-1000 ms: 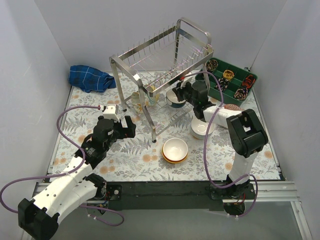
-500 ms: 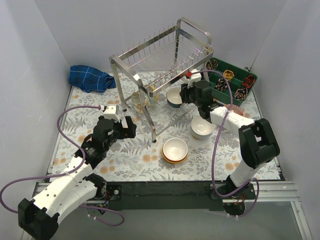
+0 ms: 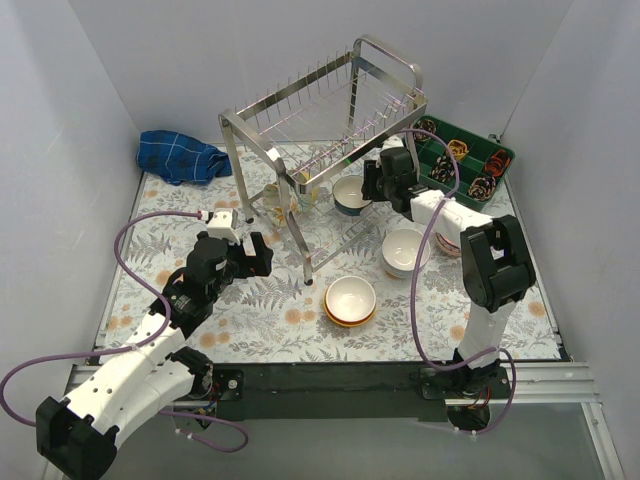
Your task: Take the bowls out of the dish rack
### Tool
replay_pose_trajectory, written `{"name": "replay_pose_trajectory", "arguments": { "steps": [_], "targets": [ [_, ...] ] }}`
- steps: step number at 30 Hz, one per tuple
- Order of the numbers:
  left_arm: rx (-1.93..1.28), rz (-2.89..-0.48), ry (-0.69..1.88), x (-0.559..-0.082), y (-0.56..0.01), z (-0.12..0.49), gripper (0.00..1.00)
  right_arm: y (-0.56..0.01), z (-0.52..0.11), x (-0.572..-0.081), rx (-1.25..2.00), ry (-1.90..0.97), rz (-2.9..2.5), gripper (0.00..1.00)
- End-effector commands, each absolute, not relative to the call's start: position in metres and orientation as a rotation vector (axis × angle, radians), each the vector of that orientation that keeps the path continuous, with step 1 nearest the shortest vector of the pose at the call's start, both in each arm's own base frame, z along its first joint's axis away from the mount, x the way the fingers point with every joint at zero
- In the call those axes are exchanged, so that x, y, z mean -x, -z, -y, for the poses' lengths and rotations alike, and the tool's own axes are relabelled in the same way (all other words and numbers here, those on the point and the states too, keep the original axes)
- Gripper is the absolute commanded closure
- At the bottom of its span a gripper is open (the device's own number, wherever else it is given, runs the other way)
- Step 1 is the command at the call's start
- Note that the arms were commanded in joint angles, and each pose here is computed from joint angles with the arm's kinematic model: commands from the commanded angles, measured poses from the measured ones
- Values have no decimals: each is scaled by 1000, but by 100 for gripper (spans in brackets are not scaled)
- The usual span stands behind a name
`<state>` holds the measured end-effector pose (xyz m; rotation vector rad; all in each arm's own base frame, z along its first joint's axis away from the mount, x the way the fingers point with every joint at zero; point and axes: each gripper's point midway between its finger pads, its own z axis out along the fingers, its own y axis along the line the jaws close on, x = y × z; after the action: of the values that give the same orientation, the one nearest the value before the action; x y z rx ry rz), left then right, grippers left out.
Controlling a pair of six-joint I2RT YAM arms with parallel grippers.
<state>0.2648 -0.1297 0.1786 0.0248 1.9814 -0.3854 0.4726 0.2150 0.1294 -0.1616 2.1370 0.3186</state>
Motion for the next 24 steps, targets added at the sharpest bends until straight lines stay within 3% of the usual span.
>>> {"name": "replay_pose_trajectory", "arguments": {
  "steps": [1,3,10,12,24],
  "targets": [
    [-27,-1960,378,-265,-183,126,2,-128,-221,-481,118,-352,-2187,52],
    [-26,-1958,379,-265,-184,126,2,-127,-220,-483,115,-352,-2197,55],
    [-25,-1945,386,-264,-188,126,2,-154,-214,-479,137,-342,-2160,93],
    [-26,-1938,392,-264,-190,127,2,-163,-212,-476,144,-340,-2145,99],
    [-29,-1916,417,-261,-197,128,2,-228,-176,-421,176,-295,-2077,99]
  ]
}}
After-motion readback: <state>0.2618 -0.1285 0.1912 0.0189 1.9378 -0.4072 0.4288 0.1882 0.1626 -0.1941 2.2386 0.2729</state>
